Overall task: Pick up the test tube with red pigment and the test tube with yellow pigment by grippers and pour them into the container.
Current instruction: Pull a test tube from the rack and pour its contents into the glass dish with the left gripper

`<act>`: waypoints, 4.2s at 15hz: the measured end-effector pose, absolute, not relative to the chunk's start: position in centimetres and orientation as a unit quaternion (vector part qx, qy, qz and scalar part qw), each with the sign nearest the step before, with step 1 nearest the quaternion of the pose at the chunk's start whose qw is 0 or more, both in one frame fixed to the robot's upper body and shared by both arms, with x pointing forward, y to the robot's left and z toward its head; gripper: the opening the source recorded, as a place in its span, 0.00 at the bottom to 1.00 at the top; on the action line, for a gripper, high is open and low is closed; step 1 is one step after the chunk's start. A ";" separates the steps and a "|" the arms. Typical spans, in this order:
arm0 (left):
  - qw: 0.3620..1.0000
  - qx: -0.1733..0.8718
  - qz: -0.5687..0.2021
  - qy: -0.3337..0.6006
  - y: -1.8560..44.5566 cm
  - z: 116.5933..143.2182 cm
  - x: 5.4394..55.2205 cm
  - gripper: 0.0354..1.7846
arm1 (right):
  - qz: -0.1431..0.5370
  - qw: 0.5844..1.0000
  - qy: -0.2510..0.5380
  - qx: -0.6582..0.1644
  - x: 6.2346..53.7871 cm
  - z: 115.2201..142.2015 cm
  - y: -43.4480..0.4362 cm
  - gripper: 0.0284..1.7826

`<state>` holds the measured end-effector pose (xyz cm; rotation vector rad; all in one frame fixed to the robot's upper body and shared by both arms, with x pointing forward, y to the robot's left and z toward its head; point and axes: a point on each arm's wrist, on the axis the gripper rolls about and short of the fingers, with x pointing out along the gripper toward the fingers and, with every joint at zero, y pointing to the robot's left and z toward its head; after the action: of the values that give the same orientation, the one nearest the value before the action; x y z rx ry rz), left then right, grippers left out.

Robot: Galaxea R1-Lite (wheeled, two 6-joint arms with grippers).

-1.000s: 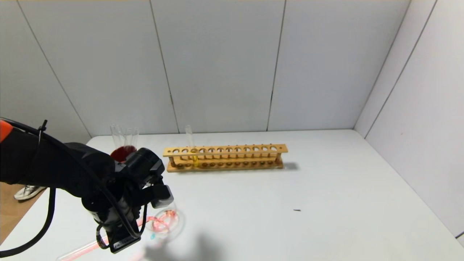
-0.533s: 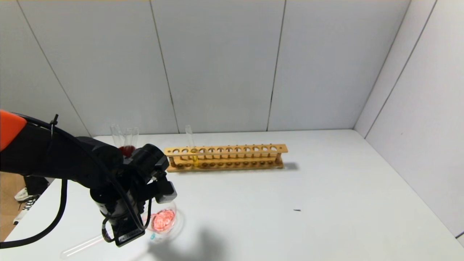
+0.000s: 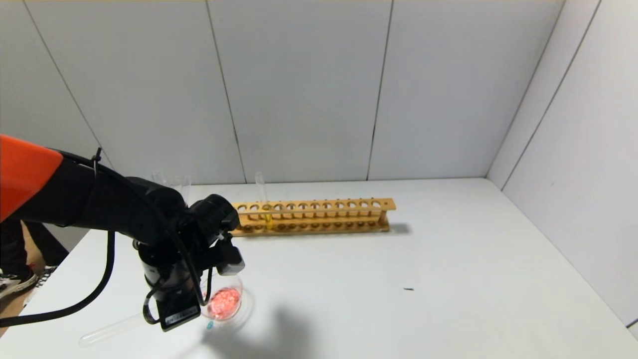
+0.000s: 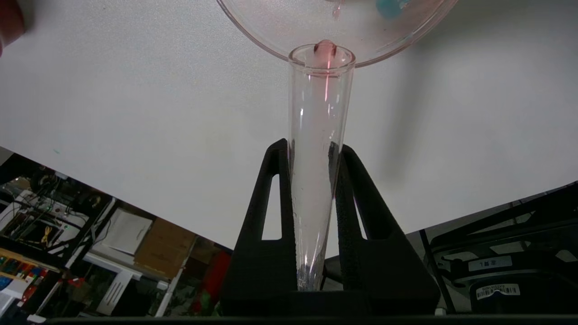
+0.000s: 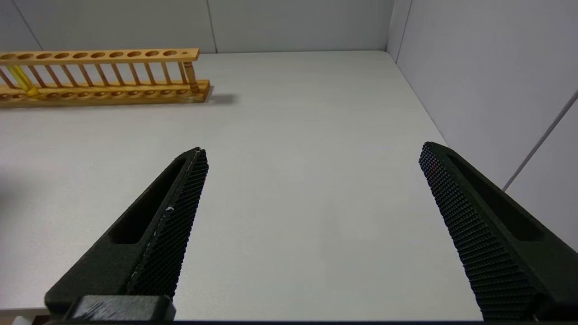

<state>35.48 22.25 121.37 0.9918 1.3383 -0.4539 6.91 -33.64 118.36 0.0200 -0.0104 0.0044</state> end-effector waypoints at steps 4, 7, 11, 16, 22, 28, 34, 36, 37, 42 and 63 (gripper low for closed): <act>0.619 0.444 -0.198 0.617 22.0 122.0 36.2 0.16 | 0.002 1.000 -0.005 0.010 6.9 118.4 -33.6 0.96; 0.609 0.449 -0.199 0.623 21.7 122.3 36.7 0.16 | 0.002 1.000 -0.005 0.010 6.9 118.4 -33.6 0.96; 0.590 0.459 -0.198 0.634 21.0 122.3 37.4 0.16 | 0.002 1.000 -0.005 0.010 6.9 118.4 -33.6 0.96; 0.554 0.488 -0.206 0.643 19.1 121.7 37.7 0.16 | 0.002 1.000 -0.005 0.010 6.9 118.4 -33.6 0.96; 0.509 0.511 -0.198 0.664 18.4 121.0 38.3 0.16 | 0.002 1.000 -0.005 0.010 6.9 118.4 -33.6 0.96; 0.500 0.520 -0.199 0.663 17.8 120.4 38.5 0.16 | 0.002 1.000 -0.005 0.010 6.9 118.4 -33.6 0.96; 0.488 0.522 -0.200 0.670 17.8 120.3 38.3 0.16 | 0.002 1.000 -0.005 0.010 6.9 118.4 -33.6 0.96; 0.497 0.522 -0.198 0.664 17.7 120.7 38.4 0.16 | 0.002 1.000 -0.005 0.010 6.9 118.4 -33.6 0.96; 0.497 0.522 -0.198 0.664 17.7 120.9 38.4 0.16 | 0.002 1.000 -0.005 0.010 6.9 118.4 -33.6 0.96; 0.496 0.526 -0.197 0.662 17.3 121.1 38.0 0.16 | 0.002 1.000 -0.005 0.010 6.9 118.4 -33.6 0.96; 0.547 0.511 -0.164 0.642 18.0 123.3 36.1 0.16 | 0.002 1.000 -0.005 0.010 6.9 118.4 -33.6 0.96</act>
<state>36.15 17.97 123.26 1.2113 1.5215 -0.3892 6.91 -33.64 118.36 0.0196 -0.0104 0.0044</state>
